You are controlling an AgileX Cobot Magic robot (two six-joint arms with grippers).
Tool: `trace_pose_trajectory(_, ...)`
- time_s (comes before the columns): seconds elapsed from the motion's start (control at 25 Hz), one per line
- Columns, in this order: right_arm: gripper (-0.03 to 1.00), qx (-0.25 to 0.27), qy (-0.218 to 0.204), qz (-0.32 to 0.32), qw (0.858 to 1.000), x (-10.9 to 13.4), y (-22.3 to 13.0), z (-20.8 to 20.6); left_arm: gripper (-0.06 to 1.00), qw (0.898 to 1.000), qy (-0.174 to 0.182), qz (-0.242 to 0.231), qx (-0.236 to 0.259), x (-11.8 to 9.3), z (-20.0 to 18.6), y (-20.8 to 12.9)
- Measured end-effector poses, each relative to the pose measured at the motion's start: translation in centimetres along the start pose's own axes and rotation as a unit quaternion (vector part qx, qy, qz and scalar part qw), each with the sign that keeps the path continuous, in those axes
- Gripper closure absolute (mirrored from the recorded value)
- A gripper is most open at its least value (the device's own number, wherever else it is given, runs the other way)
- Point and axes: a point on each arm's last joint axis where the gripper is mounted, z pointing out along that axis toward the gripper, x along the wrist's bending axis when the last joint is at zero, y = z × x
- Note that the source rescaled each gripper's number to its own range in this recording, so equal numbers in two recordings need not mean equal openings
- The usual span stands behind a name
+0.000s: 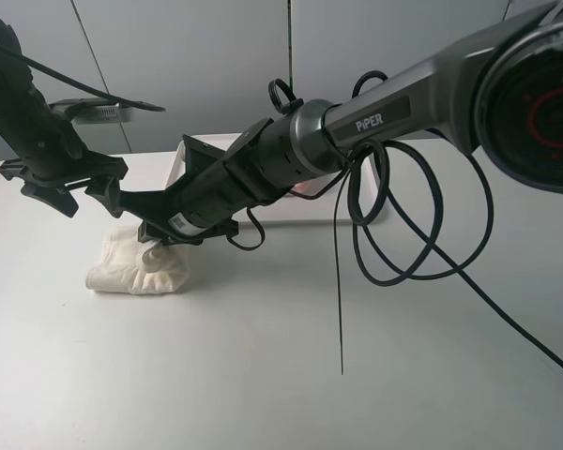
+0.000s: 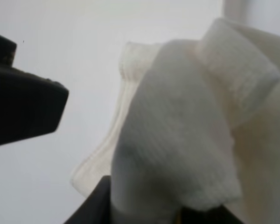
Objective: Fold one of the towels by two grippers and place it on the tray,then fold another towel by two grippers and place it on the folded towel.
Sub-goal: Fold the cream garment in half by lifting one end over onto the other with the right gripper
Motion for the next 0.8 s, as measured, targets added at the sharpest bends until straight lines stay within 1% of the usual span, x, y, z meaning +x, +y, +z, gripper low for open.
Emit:
trace_pose_trajectory(0.08,0.58,-0.008,0.001,0.014,1.0,0.0,0.2,0.0,0.08,1.0,-0.003,0.002,-0.002,-0.1,-1.0,0.6)
trace_pose_trajectory(0.2,0.54,-0.018,0.0,0.018,1.0,0.4,-0.1,0.2,0.08,1.0,-0.01,0.003,-0.017,-0.4,-2.6,1.7)
trace_pose_trajectory(0.36,0.33,-0.022,0.022,0.019,0.999,1.9,-1.2,0.7,0.08,0.999,-0.022,0.011,-0.038,-0.7,-4.5,2.8)
trace_pose_trajectory(0.44,0.27,-0.026,0.034,0.021,0.999,2.7,-1.7,1.0,0.08,0.999,-0.027,0.013,-0.042,-0.8,-5.1,3.1)
trace_pose_trajectory(0.52,0.25,-0.041,0.039,0.021,0.998,3.3,-1.4,1.0,0.08,0.999,-0.033,0.014,-0.041,-1.0,-5.4,3.1)
trace_pose_trajectory(0.64,0.25,-0.063,0.04,0.011,0.997,3.9,-0.7,0.9,0.08,0.998,-0.039,0.017,-0.037,-1.1,-5.6,3.1)
trace_pose_trajectory(0.8,0.25,-0.065,0.04,0.004,0.997,4.0,-0.6,0.9,0.08,0.999,-0.043,0.021,-0.026,-1.2,-5.6,2.9)
